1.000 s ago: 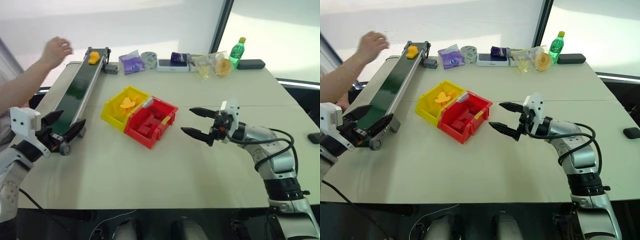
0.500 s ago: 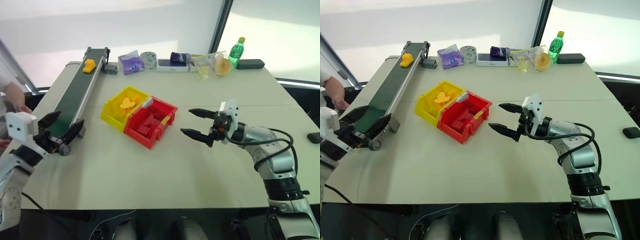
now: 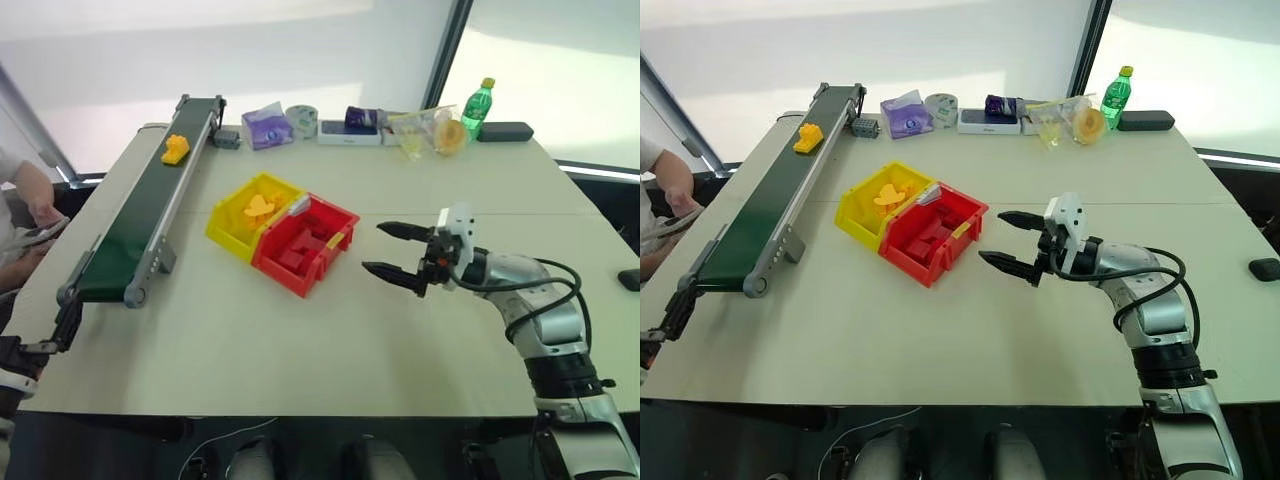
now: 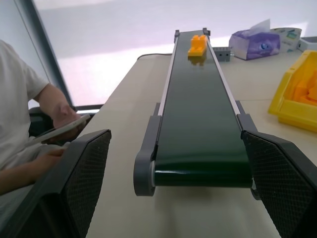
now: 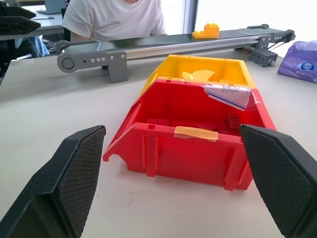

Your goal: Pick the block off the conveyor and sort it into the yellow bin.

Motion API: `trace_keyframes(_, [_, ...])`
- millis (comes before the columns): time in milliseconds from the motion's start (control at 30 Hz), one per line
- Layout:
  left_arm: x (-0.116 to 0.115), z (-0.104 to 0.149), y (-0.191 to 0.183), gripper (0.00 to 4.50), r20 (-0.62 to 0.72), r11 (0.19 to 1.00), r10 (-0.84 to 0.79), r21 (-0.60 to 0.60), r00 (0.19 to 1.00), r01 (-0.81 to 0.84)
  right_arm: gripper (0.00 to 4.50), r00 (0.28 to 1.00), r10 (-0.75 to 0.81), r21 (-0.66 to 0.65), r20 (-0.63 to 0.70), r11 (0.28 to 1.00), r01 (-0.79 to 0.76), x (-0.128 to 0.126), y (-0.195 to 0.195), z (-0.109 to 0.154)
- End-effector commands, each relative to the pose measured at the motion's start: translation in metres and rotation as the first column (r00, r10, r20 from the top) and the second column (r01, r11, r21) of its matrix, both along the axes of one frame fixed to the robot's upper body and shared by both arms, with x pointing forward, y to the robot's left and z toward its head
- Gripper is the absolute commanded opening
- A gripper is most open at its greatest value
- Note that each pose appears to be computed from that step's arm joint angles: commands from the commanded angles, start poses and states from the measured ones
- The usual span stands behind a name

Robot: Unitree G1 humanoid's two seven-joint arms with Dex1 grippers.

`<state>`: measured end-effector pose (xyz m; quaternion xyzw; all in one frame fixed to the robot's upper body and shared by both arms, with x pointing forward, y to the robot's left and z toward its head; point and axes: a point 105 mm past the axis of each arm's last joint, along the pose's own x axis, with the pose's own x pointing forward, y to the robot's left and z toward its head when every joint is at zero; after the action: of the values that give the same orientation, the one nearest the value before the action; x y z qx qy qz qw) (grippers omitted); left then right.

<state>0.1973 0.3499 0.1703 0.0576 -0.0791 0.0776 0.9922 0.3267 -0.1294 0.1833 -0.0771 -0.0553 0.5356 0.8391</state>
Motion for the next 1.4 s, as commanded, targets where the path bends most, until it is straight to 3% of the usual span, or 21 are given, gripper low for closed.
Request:
trace_keyframes(33, [0.001,0.015,-0.007,4.43,0.048,0.999,-0.034,0.038,0.998,0.033,4.50,0.998,0.011,0.010,0.061,1.000,-0.011,0.001,0.000,0.014])
trace_keyframes(667, [0.017,0.023,-0.006,4.43,0.053,0.998,-0.065,0.024,0.996,0.064,4.50,0.998,0.003,0.015,0.063,1.000,-0.004,0.002,-0.003,0.008])
trace_keyframes(800, [0.042,0.025,-0.004,4.43,-0.072,0.994,-0.097,0.050,0.993,0.100,4.50,0.998,0.007,0.013,0.063,1.000,-0.008,0.002,-0.003,0.008])
trace_keyframes(1033, [0.090,0.046,0.001,4.43,-0.167,0.987,-0.156,0.019,0.974,0.161,4.50,0.998,0.020,0.017,0.068,1.000,-0.021,0.003,0.007,0.011])
trace_keyframes(1300, [0.129,0.031,0.011,4.43,-0.344,0.983,-0.148,0.050,0.927,0.176,4.50,0.997,0.005,0.013,0.072,1.000,-0.006,0.001,0.007,0.017])
trace_keyframes(1400, [0.138,0.024,0.008,4.43,-0.354,0.979,-0.184,0.021,0.917,0.205,4.50,0.998,0.002,0.014,0.069,1.000,-0.003,-0.002,0.007,0.016])
